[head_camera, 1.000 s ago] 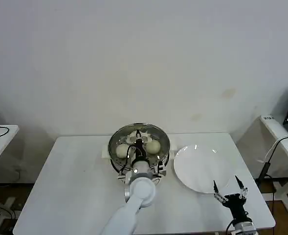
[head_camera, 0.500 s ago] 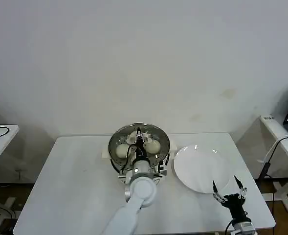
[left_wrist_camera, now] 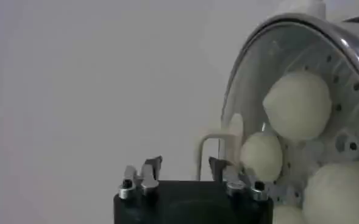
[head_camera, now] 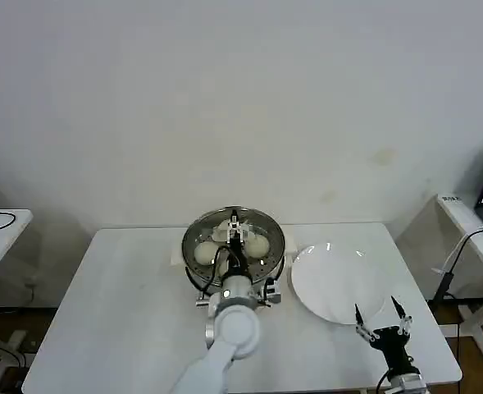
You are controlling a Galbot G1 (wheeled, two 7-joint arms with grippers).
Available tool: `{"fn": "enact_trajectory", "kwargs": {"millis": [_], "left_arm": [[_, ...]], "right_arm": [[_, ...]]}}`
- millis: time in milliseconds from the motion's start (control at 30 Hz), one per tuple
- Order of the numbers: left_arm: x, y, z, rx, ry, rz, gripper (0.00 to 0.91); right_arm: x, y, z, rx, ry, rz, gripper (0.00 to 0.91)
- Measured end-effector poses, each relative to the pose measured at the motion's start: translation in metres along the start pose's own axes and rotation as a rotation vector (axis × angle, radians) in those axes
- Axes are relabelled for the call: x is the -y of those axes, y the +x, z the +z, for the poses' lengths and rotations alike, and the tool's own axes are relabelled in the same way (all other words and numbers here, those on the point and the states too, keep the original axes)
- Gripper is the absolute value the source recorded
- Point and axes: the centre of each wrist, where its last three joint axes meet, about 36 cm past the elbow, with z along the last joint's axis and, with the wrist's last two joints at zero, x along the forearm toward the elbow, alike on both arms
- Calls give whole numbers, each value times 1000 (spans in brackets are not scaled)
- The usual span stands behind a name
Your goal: Take steamed baozi put them in steamer then cover it.
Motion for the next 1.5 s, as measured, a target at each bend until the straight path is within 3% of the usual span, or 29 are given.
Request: {"fn": "enact_trajectory", "kwargs": {"millis": [367,533,733,1133,1500], "left_arm": [[-26,42,30,87,80,-46,907],[-43,68,62,126,188,-74,907],[-48,88,118,155,432,-76,907],[-17,128,238,-5,1009,-40,907],[23,187,281,-162,1230,12,907]], "right_arm": [[0,-1,3,-5,-1,2,907],[-1,1,4,-7,-3,2,907],[-4,3,4,-6,-7,-6,907],[-5,8,-6,-15,-31,-42,907],[4,26,-31,-89,-116,-100,907]]}}
